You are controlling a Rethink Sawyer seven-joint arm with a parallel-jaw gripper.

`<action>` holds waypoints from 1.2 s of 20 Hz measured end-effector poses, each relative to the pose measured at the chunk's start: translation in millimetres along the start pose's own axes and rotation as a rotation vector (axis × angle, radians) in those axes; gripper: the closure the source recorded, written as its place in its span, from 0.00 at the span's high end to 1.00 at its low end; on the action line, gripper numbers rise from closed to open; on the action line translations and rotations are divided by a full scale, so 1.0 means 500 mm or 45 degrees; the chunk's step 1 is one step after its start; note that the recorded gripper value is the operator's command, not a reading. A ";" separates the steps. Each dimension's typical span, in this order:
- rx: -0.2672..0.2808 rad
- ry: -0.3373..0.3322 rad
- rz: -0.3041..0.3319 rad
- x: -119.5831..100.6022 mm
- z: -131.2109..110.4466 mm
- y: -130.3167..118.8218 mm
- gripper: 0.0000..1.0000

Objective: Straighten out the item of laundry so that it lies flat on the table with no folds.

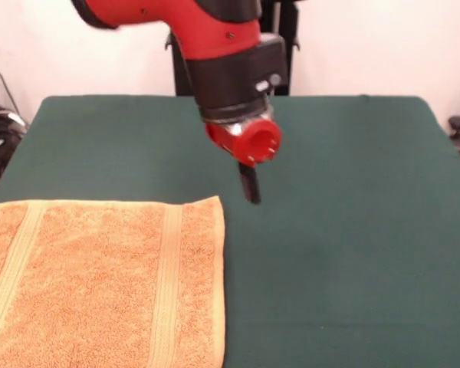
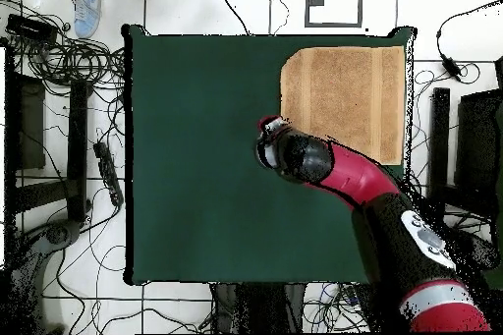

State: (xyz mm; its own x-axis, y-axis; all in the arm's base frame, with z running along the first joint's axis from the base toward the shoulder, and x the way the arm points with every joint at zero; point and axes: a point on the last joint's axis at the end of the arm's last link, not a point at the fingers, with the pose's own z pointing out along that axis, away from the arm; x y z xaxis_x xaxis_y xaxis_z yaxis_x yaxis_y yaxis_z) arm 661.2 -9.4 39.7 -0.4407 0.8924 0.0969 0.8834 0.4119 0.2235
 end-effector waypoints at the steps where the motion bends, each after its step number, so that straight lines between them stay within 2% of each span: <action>1: 0.018 -0.007 -0.008 -0.008 -0.007 -0.008 0.00; 3: 0.089 -0.046 -0.034 -0.055 -0.043 -0.043 0.00; 6: 0.137 -0.089 -0.045 -0.116 -0.080 -0.075 0.00; 7: 0.165 -0.127 -0.037 -0.175 -0.112 -0.104 0.00; 9: 0.175 -0.151 -0.027 -0.212 -0.131 -0.121 0.00; 10: 0.182 -0.183 -0.009 -0.262 -0.154 -0.143 0.00; 12: 0.183 -0.227 0.010 -0.319 -0.176 -0.169 0.00; 13: 0.183 -0.236 0.012 -0.329 -0.180 -0.174 0.00; 14: 0.185 -0.274 0.018 -0.370 -0.193 -0.194 0.00; 18: 0.194 -0.316 0.022 -0.424 -0.192 -0.223 0.00; 21: 0.203 -0.310 0.027 -0.437 -0.172 -0.238 0.00; 24: 0.216 -0.273 0.030 -0.428 -0.132 -0.251 0.00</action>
State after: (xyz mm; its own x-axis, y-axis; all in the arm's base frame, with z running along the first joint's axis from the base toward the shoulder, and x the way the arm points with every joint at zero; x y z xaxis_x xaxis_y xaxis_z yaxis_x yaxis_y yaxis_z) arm 634.2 -264.3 54.8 -0.3919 0.9133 -0.1111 0.9150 0.3995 0.0564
